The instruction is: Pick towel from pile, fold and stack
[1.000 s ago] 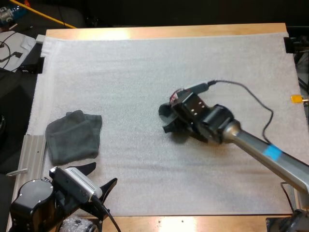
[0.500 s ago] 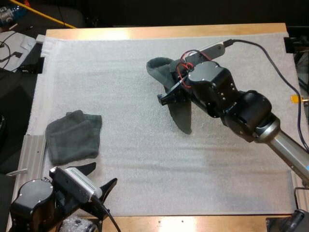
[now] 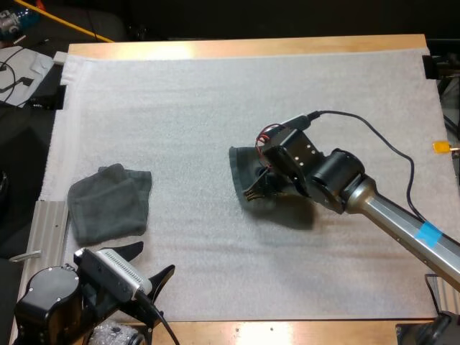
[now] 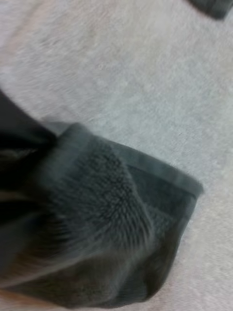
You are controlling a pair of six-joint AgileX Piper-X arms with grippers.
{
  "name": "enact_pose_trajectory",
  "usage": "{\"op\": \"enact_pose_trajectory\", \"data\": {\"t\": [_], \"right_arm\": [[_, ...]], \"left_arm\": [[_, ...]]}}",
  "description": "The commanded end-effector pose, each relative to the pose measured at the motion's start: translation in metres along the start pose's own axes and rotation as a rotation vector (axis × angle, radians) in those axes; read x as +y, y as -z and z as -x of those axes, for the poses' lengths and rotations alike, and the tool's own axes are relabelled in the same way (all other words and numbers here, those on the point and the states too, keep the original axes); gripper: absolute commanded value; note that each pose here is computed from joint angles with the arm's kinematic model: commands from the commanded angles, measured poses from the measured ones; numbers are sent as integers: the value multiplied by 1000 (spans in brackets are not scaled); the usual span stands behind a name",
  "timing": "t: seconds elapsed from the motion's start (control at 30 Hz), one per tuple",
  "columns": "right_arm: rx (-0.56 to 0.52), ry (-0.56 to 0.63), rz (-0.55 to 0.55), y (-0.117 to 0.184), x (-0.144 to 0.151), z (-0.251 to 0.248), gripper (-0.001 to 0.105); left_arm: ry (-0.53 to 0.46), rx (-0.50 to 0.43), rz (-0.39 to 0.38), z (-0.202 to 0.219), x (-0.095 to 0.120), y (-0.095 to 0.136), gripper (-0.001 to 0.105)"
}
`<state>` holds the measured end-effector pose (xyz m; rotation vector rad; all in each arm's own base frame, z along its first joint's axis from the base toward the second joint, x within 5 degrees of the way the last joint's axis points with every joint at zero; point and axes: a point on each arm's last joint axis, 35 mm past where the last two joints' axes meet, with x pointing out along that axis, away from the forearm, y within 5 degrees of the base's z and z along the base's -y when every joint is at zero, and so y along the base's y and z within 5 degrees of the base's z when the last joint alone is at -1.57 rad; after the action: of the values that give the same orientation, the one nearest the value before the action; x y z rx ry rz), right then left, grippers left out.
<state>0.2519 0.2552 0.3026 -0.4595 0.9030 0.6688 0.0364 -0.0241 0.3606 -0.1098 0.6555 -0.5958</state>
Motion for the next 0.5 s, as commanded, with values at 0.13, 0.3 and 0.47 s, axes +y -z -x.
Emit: {"op": "enact_pose_trajectory", "data": {"t": [0.13,0.3,0.47], "right_arm": [[6,55,-22,6,-8,10,70],[9,102,-30,7,-15,15,65],[28,80,-34,9,-15,14,62]], "left_arm": [[14,-8,1,1,-1,-2,62],[10,-7,2,1,-1,-2,62],[15,-8,2,2,-1,-1,62]]}}
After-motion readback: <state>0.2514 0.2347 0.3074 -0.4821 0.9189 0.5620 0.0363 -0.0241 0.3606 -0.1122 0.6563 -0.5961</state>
